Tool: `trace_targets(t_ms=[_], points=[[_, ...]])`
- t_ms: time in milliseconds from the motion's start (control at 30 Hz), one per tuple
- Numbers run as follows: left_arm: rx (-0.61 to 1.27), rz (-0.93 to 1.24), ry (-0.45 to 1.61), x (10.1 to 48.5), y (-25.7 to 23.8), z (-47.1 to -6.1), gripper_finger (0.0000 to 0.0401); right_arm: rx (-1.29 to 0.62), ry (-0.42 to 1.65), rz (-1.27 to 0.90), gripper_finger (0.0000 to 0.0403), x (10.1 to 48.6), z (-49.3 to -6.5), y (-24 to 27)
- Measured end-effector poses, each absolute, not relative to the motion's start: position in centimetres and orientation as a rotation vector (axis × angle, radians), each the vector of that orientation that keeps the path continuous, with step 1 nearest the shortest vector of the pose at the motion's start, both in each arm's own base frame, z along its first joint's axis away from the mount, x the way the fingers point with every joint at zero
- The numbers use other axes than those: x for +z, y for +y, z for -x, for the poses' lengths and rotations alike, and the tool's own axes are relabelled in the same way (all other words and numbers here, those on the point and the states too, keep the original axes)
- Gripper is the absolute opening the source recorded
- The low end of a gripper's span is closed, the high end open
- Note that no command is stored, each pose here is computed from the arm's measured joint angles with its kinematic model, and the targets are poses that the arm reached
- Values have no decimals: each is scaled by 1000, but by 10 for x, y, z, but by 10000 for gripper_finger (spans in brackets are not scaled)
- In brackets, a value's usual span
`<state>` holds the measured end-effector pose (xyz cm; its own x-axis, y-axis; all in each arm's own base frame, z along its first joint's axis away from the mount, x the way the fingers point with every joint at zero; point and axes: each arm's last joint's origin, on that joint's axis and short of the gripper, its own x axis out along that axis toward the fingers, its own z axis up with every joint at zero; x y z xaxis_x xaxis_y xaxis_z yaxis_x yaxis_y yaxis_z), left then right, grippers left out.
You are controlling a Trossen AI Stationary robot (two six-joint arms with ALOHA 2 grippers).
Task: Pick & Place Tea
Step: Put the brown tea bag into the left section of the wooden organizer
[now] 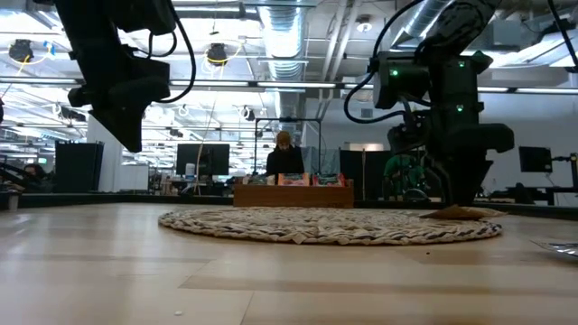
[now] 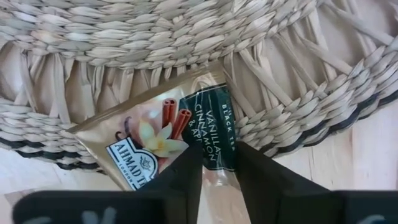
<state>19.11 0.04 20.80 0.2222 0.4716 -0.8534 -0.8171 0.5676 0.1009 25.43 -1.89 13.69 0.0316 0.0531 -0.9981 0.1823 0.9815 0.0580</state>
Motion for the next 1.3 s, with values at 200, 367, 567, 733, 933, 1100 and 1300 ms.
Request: trace_targets(t_ms=[200, 367, 567, 733, 933, 1100, 1300], points=[[926, 413, 992, 208, 0, -191, 41, -120, 1539, -200, 54, 141, -251, -19], [914, 402, 991, 208, 0, -192, 41, -145, 1524, -220, 20, 151, -246, -19], [908, 406, 983, 208, 0, -193, 41, -169, 1465, -253, 5, 168, -240, -18], [875, 443, 968, 209, -1, -197, 41, -180, 1390, -273, 2, 188, -234, -17], [754, 528, 920, 212, -4, -208, 41, -222, 1286, -104, 1, 228, -238, -8], [610, 572, 800, 220, -7, -224, 41, -225, 1164, 93, 0, 264, -259, 5], [520, 601, 624, 240, -8, -240, 42, -163, 1101, 242, 0, 288, -293, 14]])
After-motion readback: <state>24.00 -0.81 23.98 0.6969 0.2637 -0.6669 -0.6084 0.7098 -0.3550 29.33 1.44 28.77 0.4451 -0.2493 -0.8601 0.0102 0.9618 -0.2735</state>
